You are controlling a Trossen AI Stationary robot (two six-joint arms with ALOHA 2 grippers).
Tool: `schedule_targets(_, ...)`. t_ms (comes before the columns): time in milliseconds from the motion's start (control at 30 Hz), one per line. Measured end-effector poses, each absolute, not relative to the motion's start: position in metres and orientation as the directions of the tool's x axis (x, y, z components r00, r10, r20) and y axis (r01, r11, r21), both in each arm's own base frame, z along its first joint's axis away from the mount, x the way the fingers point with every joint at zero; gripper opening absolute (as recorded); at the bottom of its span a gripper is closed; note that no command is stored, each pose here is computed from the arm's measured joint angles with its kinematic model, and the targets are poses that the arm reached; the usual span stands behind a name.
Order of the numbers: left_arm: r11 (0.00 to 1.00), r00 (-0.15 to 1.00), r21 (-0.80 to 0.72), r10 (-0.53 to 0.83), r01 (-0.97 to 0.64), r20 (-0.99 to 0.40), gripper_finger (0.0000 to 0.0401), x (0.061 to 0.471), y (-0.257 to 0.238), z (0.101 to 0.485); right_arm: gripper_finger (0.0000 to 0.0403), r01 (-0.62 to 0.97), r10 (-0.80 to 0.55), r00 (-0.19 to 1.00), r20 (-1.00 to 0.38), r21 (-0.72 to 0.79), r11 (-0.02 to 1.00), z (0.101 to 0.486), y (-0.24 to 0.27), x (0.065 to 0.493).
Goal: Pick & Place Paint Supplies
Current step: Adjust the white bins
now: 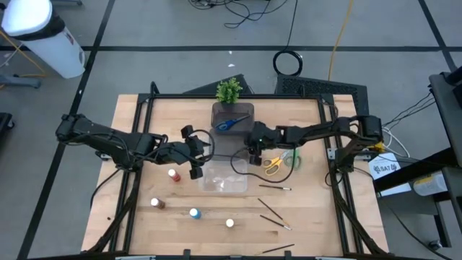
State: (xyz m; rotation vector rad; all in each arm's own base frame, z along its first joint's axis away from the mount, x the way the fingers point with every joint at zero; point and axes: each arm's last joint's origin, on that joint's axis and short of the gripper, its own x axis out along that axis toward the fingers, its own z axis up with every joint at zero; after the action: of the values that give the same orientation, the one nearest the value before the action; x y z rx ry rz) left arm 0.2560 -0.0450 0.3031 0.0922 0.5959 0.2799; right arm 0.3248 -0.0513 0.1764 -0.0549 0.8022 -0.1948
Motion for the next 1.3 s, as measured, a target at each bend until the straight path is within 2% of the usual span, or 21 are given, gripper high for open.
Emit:
schedule_targets(300,0.958,0.793,0.165,0.286,-0.234,-0.539,0.0186,0.256,-0.045,0.303,0.0123,0.159,-0.206,0.675,-0.709,-0.132,0.978,0.206,-0.049,0.304)
schedule_targets(400,0.958,0.792,0.163,0.286,-0.235,-0.539,0.0186,0.256,-0.045,0.303,0.012,0.173,-0.201,0.714,-0.671,-0.109,0.979,0.22,-0.044,0.3)
schedule_targets(533,0.958,0.792,0.161,0.286,-0.237,-0.54,0.0186,0.256,-0.045,0.303,0.0119,0.103,-0.096,0.814,-0.573,-0.02,0.994,0.238,-0.019,0.303)
schedule_targets(667,0.958,0.793,0.159,0.286,-0.238,-0.538,0.0186,0.256,-0.045,0.303,0.0111,-0.004,-0.022,0.845,-0.534,-0.047,0.999,0.232,0.026,0.317)
schedule_targets(833,0.959,0.813,0.142,0.283,-0.245,-0.509,0.0186,0.258,-0.045,0.306,0.0072,-0.049,-0.004,0.798,-0.603,-0.071,0.996,0.22,0.066,0.348)
schedule_targets(1033,0.959,0.815,0.137,0.282,-0.247,-0.506,0.0186,0.259,-0.045,0.306,0.0008,-0.07,-0.048,0.642,-0.765,-0.121,0.99,0.196,0.074,0.369)
schedule_targets(1300,0.959,0.814,0.146,0.283,-0.242,-0.508,0.0186,0.259,-0.045,0.306,0.0011,-0.042,-0.074,0.543,-0.836,-0.115,0.992,0.198,0.071,0.359)
